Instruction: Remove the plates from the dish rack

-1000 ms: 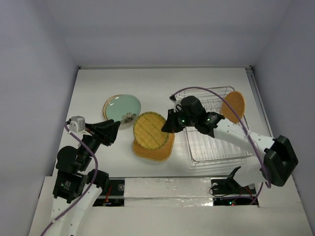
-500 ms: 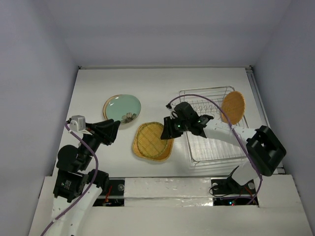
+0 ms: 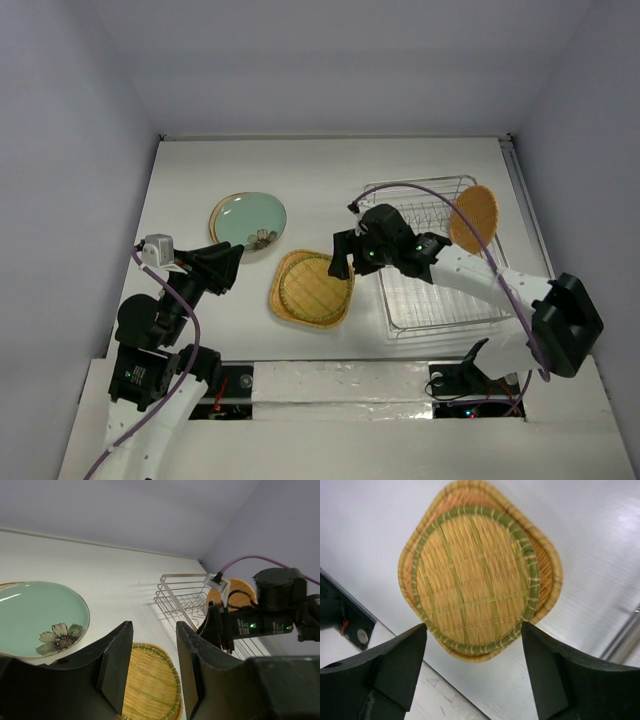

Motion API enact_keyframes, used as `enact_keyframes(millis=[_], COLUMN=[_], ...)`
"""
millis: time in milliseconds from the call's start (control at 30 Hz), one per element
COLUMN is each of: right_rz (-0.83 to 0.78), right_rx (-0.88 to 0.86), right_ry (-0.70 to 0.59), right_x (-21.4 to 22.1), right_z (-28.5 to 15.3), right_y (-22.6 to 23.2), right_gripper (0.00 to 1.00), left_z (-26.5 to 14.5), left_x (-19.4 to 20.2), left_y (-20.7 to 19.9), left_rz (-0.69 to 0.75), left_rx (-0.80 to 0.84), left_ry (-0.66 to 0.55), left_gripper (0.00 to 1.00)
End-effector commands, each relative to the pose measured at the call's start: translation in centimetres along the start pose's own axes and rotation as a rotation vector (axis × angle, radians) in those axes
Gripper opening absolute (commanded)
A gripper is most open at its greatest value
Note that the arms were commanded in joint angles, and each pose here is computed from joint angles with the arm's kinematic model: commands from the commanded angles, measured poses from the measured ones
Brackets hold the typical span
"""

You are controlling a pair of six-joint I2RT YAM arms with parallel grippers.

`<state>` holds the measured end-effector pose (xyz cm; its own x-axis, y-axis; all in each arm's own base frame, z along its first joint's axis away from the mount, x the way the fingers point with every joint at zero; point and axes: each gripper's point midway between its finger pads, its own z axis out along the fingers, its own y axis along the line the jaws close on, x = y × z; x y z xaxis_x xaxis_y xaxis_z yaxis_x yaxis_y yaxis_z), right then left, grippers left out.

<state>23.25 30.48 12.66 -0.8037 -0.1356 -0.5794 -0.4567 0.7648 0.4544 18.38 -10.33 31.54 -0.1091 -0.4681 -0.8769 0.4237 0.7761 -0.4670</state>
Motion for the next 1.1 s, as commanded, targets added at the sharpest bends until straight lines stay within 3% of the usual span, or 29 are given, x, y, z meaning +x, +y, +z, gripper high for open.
enact_keyframes(millis=[0, 33, 100, 133, 167, 200, 300, 400, 433, 500, 533, 600, 900, 933, 1067], right_rz=[-0.038, -0.035, -0.009, 0.009, 0.027, 0.067, 0.217, 0.320, 0.367, 0.375, 0.398, 0.415, 0.445, 0.450, 0.408], right_rx=[0.079, 0.129, 0.169, 0.257, 0.324, 0.397, 0.747, 0.932, 1.021, 1.104, 1.151, 1.195, 1.155, 1.158, 1.143], right_ry=[-0.159, -0.209, -0.318, -0.393, -0.431, -0.505, -0.649, -0.743, -0.781, -0.789, -0.783, -0.728, -0.602, -0.599, -0.567], right_x=[-4.3, -5.3, -7.6, -9.0, -9.7, -11.0, -12.3, -11.7, -11.3, -10.8, -10.4, -9.6, -9.1, -9.1, -9.9], right_z=[-3.2, -4.0, -6.9, -8.4, -10.1, -12.7, -19.5, -24.5, -26.9, -28.5, -29.4, -28.9, -25.0, -25.0, -24.1], right_y=[0.2, -0.5, -0.7, -2.2, -3.4, -5.3, -14.1, -18.9, -21.1, -23.0, -24.3, -25.9, -31.0, -31.1, -31.6], right_gripper=[0.80, 0.75, 0.54, 0.21, 0.02, 0.00, 0.00, 0.00, 0.05, 0.29, 0.53, 0.65, 0.61, 0.54, 0.45], left_z=[0.3, 0.3, 0.2, 0.2, 0.2, 0.2, 0.0, -0.2, -0.3, -0.5, -0.5, -0.9, -1.7, -1.7, -1.9], left_x=[-0.8, -0.8, -0.8, -0.8, -0.8, -0.8, -1.0, -1.2, -1.2, -1.3, -1.4, -1.6, -2.2, -2.1, -2.3], left_y=[-0.3, -0.3, -0.3, -0.3, -0.4, -0.4, -0.6, -0.9, -1.0, -1.3, -1.4, -1.6, -2.2, -2.2, -2.4], left_rz=[0.003, 0.001, 0.003, 0.002, 0.002, 0.002, 0.006, 0.010, 0.011, 0.014, 0.015, 0.018, 0.028, 0.028, 0.032], left_rx=[0.014, 0.013, 0.015, 0.015, 0.017, 0.017, 0.028, 0.045, 0.048, 0.061, 0.066, 0.078, 0.102, 0.102, 0.111], left_ry=[-0.031, -0.028, -0.030, -0.032, -0.033, -0.033, -0.040, -0.048, -0.052, -0.055, -0.058, -0.070, -0.099, -0.099, -0.104], left_gripper=[0.37, 0.37, 0.37, 0.37, 0.37, 0.37, 0.37, 0.37, 0.37, 0.37, 0.37, 0.37, 0.38, 0.38, 0.38])
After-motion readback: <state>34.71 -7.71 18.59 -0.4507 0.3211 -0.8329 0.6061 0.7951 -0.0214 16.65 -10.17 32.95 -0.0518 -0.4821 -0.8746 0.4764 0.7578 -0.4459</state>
